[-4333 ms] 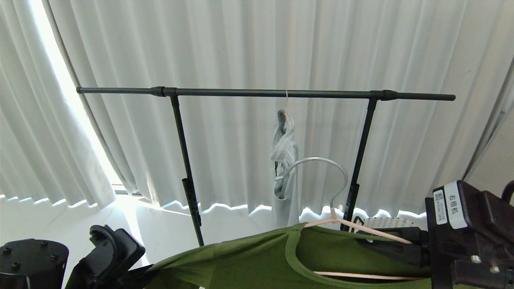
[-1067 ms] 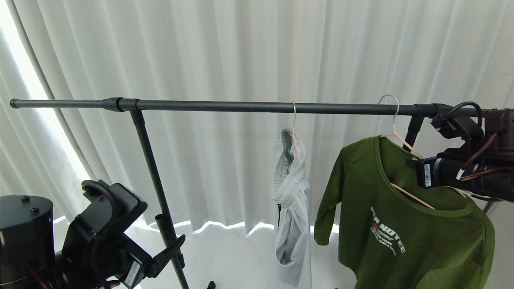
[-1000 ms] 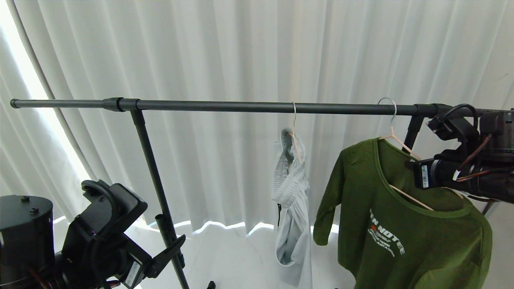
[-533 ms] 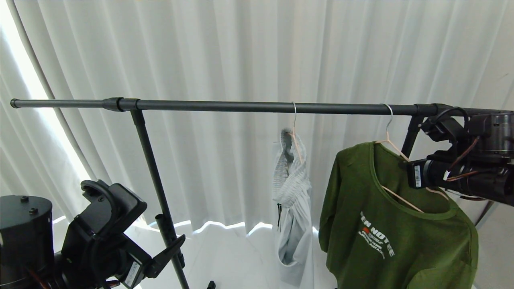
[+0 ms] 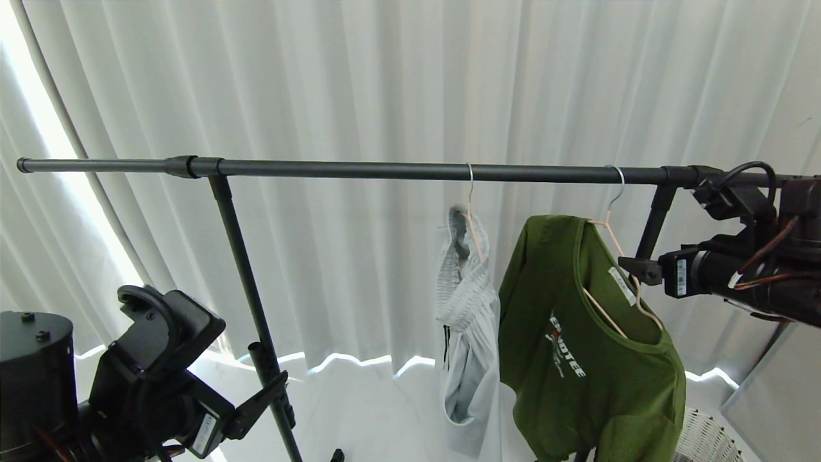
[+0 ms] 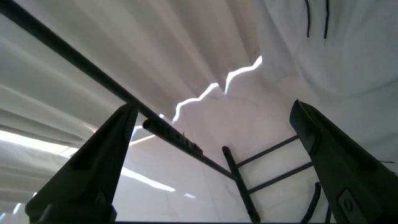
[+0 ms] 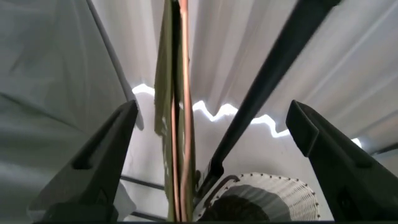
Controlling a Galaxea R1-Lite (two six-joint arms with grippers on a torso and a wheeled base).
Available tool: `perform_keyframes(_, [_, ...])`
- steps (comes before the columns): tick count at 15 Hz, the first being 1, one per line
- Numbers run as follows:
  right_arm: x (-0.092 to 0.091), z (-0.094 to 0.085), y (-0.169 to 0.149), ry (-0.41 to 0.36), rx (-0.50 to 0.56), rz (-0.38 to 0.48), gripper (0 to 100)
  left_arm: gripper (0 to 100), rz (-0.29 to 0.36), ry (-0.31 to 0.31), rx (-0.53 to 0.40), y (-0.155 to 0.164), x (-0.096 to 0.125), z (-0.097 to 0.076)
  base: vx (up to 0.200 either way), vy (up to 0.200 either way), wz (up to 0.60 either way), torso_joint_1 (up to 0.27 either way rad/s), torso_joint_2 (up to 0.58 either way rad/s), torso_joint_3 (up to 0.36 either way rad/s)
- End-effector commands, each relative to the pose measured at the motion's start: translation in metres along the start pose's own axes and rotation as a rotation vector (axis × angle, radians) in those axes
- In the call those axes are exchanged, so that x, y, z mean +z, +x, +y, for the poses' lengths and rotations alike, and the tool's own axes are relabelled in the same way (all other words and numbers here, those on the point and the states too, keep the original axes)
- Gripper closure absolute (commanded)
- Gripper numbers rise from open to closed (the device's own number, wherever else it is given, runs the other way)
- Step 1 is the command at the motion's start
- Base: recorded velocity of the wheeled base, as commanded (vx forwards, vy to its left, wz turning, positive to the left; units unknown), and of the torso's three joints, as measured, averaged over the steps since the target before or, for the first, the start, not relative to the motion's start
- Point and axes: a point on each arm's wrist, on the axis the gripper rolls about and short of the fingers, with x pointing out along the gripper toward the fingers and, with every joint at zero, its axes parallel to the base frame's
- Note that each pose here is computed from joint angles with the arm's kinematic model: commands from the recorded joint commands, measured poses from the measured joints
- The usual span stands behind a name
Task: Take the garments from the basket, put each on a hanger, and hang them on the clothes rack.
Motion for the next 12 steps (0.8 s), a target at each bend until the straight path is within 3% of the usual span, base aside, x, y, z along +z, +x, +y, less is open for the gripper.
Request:
perform_keyframes(1, [0.004,-0.001,-0.025,0.01,0.001,-0.056,0,0,0.015,-0.019,0.054,-0.001,-0.002,0.007,0.0,0.0,0.0,0.0,0.0,0.0])
perform_keyframes(3, [0.009,-0.002,-0.047,0.036,0.004,-0.115,0,0,0.017,-0.051,0.129,-0.008,-0.006,0.017,0.0,0.0,0.0,0.0,0.0,0.0])
perform_keyframes(6, [0.002,-0.009,-0.072,0.038,-0.032,-0.146,0,0,0.016,-0.091,0.224,-0.023,-0.016,0.027,0.0,0.0,0.0,0.0,0.0,0.0])
perform_keyframes(12, [-0.031,-0.025,-0.105,-0.035,-0.152,-0.13,0,0,0.017,-0.177,0.454,-0.052,-0.031,0.046,-0.2,0.0,0.0,-0.006,0.0,0.001])
